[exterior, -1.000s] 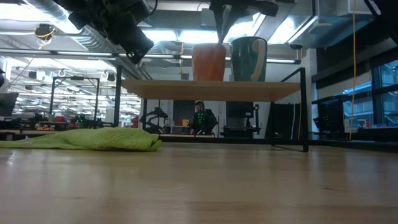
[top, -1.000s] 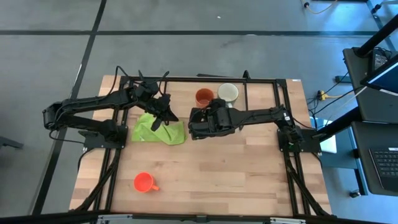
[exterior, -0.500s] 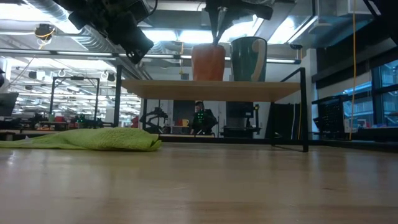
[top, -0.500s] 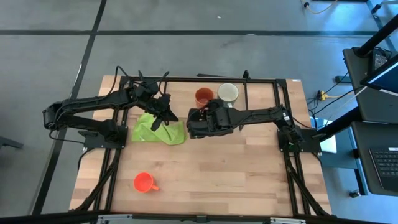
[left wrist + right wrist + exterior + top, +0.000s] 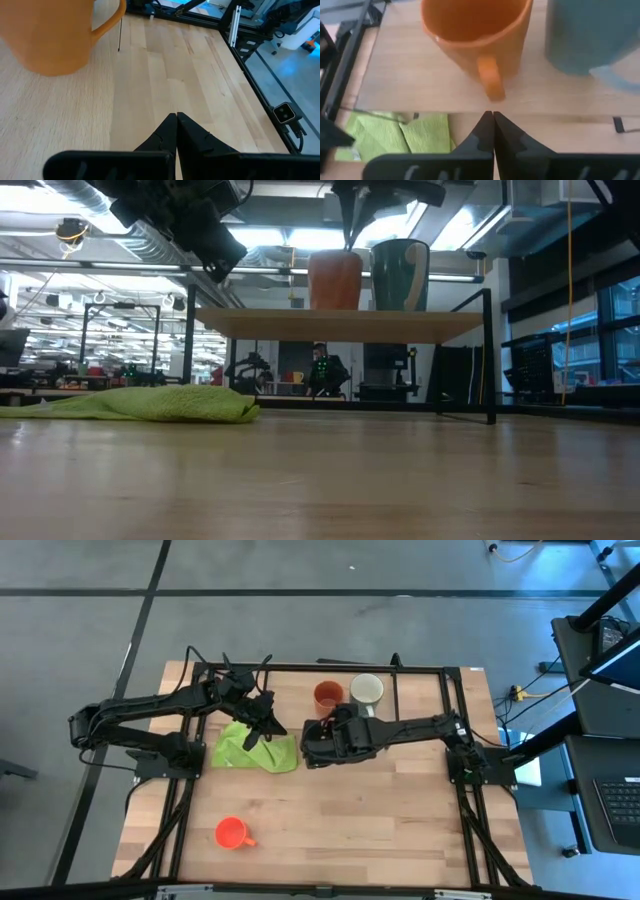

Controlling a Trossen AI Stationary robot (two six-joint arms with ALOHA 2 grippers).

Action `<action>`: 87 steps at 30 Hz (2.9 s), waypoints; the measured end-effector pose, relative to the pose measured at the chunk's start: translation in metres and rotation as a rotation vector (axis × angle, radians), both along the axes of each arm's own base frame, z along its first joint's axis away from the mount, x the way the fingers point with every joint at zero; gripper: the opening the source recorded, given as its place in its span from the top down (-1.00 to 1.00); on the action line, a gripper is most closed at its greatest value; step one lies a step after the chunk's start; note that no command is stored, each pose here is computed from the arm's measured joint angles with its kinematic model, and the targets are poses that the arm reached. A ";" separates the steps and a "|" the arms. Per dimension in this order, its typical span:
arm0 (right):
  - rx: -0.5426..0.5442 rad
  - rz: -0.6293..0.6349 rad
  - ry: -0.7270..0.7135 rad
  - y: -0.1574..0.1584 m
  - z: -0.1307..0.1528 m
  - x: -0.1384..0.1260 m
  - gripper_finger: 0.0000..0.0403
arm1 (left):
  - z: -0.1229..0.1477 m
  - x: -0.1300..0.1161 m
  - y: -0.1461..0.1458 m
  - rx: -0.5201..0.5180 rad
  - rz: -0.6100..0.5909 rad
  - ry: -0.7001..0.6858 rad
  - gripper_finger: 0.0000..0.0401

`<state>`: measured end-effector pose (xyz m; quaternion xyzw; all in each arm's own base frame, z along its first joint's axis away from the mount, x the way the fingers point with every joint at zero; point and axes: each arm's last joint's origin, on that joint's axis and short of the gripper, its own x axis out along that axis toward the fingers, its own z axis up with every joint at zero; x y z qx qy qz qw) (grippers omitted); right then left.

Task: Stack small to large cups/mugs on shelf
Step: Put the light orange mug on the shelf, then put the orange mug on the shelf

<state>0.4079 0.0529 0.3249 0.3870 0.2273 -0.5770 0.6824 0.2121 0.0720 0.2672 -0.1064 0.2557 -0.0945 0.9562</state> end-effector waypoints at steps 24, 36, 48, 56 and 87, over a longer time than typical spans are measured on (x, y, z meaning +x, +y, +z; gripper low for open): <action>-0.039 -0.015 0.072 -0.018 -0.001 -0.003 1.00 | -0.002 -0.001 0.000 -0.001 0.014 0.025 0.99; -0.035 -0.020 0.084 -0.026 -0.001 -0.002 1.00 | -0.002 -0.001 0.000 0.009 0.008 0.022 0.99; -0.034 -0.019 0.080 -0.024 -0.001 -0.002 1.00 | -0.002 -0.001 0.000 0.016 0.004 0.019 0.99; -0.035 0.021 0.034 -0.022 0.000 0.005 1.00 | -0.002 -0.001 0.000 0.017 0.007 0.020 0.99; -0.298 0.543 -0.303 0.074 0.056 0.030 0.39 | 0.016 -0.020 -0.019 -0.044 -0.191 -0.067 0.98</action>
